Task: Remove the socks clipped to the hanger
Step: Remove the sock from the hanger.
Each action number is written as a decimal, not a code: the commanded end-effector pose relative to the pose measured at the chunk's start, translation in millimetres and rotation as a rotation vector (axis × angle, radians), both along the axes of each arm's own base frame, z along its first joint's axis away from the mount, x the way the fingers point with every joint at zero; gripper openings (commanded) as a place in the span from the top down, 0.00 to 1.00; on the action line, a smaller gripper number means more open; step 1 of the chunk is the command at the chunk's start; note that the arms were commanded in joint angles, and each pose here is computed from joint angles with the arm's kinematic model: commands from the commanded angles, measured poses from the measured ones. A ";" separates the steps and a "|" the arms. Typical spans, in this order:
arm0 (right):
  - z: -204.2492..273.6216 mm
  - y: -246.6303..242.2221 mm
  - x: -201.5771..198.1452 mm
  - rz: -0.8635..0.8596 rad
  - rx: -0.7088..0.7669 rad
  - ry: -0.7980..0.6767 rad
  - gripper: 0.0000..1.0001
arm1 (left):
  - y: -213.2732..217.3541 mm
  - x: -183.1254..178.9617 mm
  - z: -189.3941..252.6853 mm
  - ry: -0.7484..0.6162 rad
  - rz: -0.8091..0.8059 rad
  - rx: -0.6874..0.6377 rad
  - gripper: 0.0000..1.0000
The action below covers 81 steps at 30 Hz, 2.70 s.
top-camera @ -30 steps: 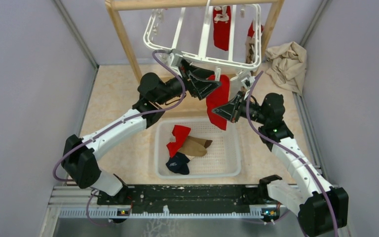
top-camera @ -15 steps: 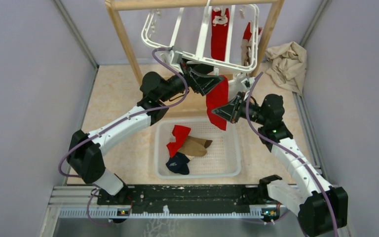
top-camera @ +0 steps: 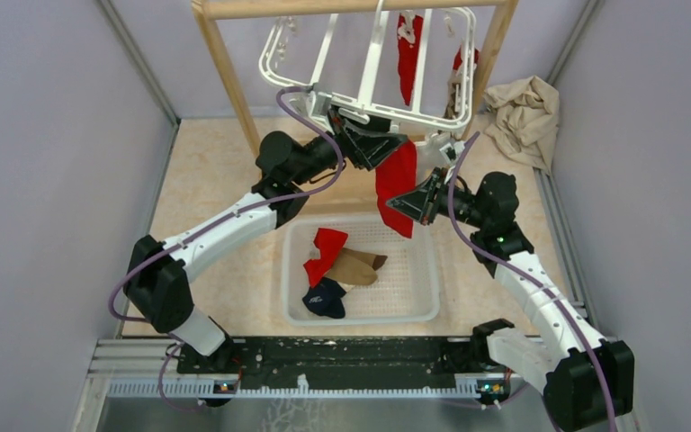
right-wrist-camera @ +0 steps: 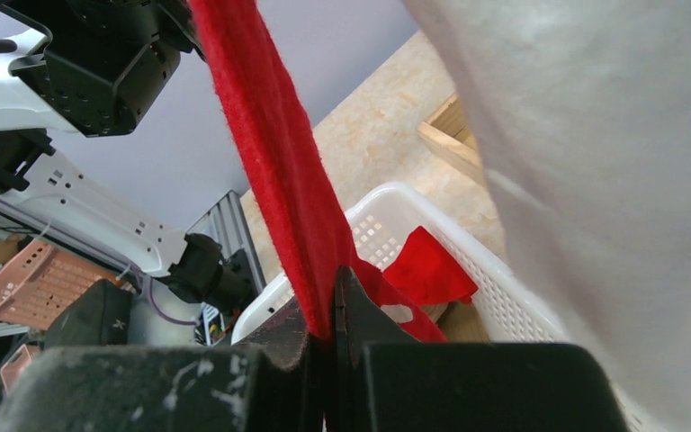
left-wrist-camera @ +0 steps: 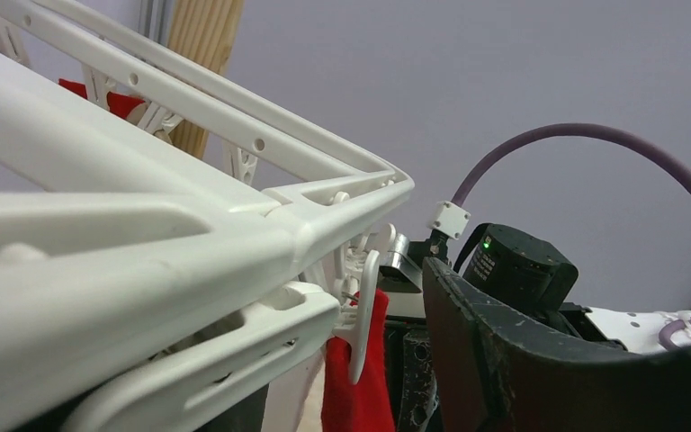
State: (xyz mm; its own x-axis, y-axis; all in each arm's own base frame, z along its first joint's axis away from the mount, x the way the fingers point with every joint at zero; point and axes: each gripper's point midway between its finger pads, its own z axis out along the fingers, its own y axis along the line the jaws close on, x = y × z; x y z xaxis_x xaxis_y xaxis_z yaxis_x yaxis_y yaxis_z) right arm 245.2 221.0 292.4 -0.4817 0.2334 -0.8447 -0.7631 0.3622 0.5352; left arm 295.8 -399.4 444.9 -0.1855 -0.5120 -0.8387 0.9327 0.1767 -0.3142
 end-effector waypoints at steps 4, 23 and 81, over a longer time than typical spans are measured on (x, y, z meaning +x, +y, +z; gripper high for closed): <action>7.8 -2.4 -2.8 -0.001 0.011 -0.057 1.00 | 0.9 -3.4 24.0 -0.040 -0.015 -0.074 0.36; 1.0 -2.7 -2.5 -0.003 0.000 -0.051 1.00 | 1.1 2.4 23.3 -0.007 -0.040 -0.104 0.52; -38.3 -1.0 -15.9 0.067 -0.049 0.018 1.00 | 16.3 17.8 -13.9 0.096 -0.030 -0.108 0.41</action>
State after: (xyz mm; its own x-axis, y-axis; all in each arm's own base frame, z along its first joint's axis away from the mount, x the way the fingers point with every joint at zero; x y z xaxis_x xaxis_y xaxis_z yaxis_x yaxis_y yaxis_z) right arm 238.9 222.2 252.5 -0.5473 0.1795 -0.8175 -0.7388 0.3553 0.5727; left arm 319.0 -385.7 439.6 -0.2278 -0.5967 -0.7694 0.9185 0.1306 -0.3733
